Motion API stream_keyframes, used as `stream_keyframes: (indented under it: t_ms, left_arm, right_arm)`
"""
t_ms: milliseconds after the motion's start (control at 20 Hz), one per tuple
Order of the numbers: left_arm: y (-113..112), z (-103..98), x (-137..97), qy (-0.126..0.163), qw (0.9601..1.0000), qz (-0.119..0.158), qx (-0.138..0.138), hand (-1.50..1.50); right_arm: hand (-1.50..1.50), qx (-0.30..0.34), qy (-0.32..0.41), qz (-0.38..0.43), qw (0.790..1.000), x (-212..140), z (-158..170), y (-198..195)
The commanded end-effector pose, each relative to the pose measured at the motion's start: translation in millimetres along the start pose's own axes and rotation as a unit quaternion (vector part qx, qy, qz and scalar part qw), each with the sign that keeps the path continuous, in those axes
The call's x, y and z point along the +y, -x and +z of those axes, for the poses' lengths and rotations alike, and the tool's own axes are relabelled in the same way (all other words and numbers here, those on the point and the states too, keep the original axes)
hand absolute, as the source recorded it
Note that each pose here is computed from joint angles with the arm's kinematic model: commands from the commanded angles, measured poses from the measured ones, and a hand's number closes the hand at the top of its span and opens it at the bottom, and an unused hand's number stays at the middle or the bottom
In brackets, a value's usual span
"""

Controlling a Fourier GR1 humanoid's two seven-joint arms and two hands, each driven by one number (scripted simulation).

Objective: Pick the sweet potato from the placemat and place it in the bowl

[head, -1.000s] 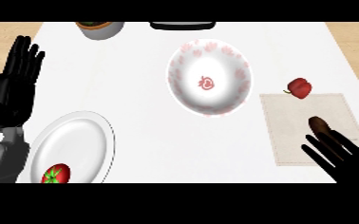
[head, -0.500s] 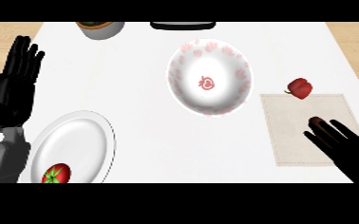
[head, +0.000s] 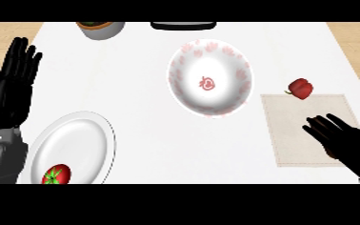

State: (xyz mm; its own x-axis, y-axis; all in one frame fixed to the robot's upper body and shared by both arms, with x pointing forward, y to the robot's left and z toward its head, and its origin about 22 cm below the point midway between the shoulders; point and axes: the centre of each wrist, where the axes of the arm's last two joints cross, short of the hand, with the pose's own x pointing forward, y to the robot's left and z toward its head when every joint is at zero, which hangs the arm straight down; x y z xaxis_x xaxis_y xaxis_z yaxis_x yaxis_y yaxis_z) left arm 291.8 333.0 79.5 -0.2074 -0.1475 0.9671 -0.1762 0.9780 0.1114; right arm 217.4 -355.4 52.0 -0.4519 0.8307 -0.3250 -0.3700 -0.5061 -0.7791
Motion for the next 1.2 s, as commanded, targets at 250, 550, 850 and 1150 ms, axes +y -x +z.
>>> stream_keyframes:
  t_ms: [250,550,850,1150]
  left_arm:
    - [-4.9,2.8,-6.6,0.0,1.0,0.004,0.001,0.0]
    - [8.0,-7.3,5.1,-0.004,1.0,0.007,0.006,0.0]
    - [-1.0,3.4,-3.0,0.006,0.9999,0.015,0.004,0.0]
    - [-0.6,-2.0,-8.6,0.004,1.0,0.0,0.006,0.0]
  right_arm:
    - [-1.5,-0.004,-0.02,0.018,1.0,-2.0,-18.4,-7.8]
    - [-1.5,0.01,-0.02,0.013,1.0,22.1,-20.3,4.7]
    - [-1.5,0.015,-0.018,0.004,1.0,31.2,-44.9,16.8]
    - [-1.5,0.047,-0.04,0.007,0.998,45.3,-61.0,19.7]
